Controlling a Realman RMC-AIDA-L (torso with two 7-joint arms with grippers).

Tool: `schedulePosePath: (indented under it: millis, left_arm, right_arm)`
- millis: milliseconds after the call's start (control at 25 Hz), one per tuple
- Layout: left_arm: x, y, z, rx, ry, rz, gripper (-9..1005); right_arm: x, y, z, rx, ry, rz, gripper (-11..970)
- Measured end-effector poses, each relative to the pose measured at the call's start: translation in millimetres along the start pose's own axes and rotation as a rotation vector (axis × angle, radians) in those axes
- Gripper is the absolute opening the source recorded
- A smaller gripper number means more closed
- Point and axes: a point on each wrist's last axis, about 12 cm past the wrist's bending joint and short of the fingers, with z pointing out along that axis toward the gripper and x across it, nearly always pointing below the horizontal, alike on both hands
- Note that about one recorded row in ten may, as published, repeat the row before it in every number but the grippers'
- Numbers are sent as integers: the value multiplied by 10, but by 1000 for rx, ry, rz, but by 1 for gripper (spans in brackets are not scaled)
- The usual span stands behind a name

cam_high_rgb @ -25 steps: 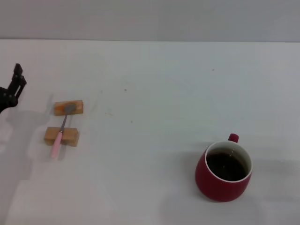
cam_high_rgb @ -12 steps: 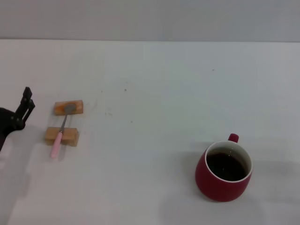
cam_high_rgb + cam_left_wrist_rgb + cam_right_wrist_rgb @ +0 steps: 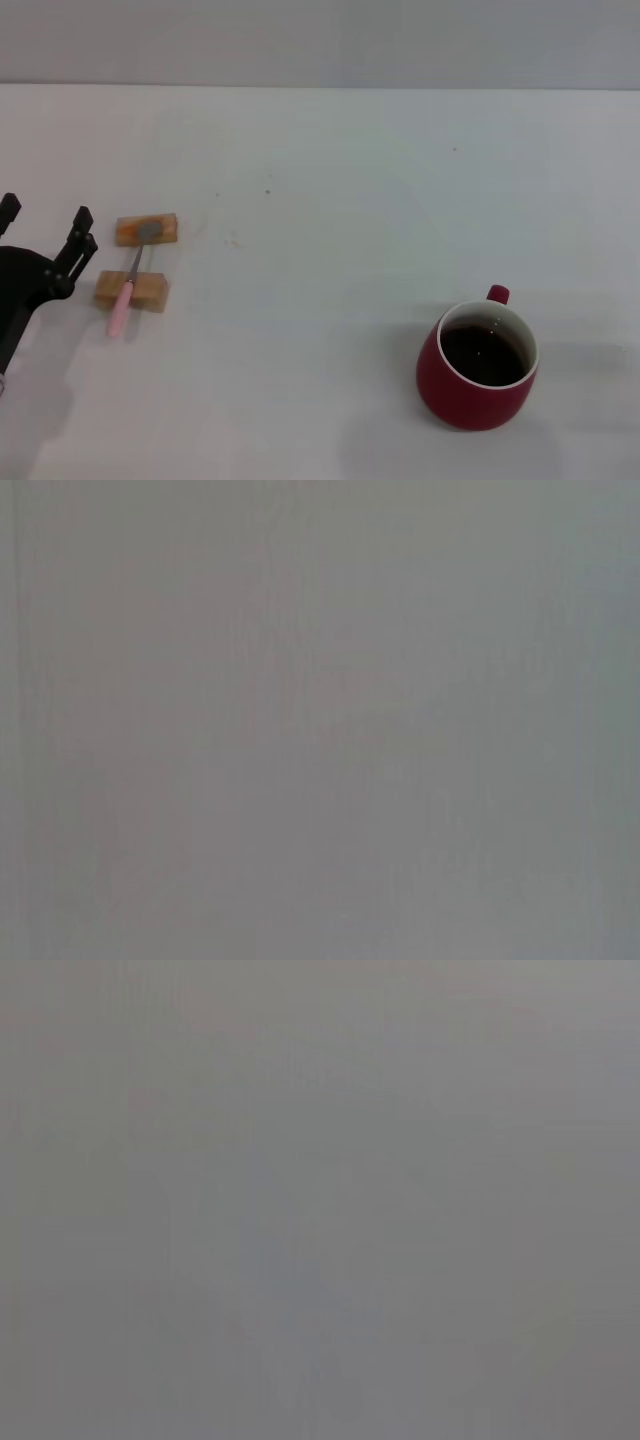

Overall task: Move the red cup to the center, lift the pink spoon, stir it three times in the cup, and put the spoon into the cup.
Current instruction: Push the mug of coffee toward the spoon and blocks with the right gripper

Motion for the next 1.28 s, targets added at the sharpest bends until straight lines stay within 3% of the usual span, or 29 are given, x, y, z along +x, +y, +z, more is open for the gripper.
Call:
schedulePosePath:
  millis: [560,880,1120,1280]
  left_arm:
    - [9,2,-20,-7,4,5,807]
    - [1,46,-6,-23,2,11,806]
    - [-19,42,69,-11,-5,17,805]
    - [-19,42,101,-6,0,20,804]
  right_arm:
    - [23,23,-37,-2,28,6,603]
    - [53,153,-327,-16,129,-13,567]
    - [130,423,-462,-122,255,73,334]
    - [163,517,-528,-156,314,102,219]
